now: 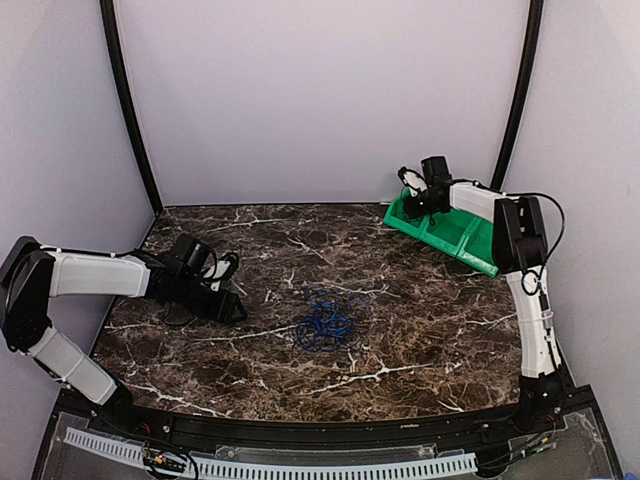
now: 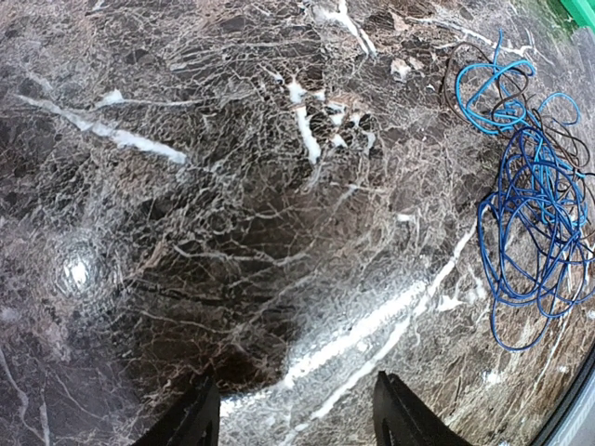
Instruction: Untangle the cables
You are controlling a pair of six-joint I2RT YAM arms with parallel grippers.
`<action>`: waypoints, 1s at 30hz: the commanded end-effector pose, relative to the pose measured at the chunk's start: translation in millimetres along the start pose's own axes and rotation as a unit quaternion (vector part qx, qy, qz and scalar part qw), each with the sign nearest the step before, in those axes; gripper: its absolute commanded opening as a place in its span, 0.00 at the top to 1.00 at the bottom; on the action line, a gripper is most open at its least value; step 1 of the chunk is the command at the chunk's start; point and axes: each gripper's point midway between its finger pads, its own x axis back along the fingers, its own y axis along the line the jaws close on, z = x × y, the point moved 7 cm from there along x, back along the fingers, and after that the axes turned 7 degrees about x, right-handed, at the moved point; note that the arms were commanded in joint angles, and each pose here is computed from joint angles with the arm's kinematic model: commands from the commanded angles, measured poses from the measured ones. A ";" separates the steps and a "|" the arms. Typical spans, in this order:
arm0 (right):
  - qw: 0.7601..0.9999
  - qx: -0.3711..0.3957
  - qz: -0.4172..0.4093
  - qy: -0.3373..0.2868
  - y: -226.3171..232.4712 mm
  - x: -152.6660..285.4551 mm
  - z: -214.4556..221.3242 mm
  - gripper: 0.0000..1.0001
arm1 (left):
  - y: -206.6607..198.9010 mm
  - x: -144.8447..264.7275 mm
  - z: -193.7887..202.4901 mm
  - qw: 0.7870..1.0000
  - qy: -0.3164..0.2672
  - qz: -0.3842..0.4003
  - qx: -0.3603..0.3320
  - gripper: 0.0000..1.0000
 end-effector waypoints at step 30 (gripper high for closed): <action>0.979 0.017 -0.161 -0.126 50.7 174.9 -29.9 0.45 | -48.0 41.4 -36.2 0.987 -0.136 0.057 -0.058 0.42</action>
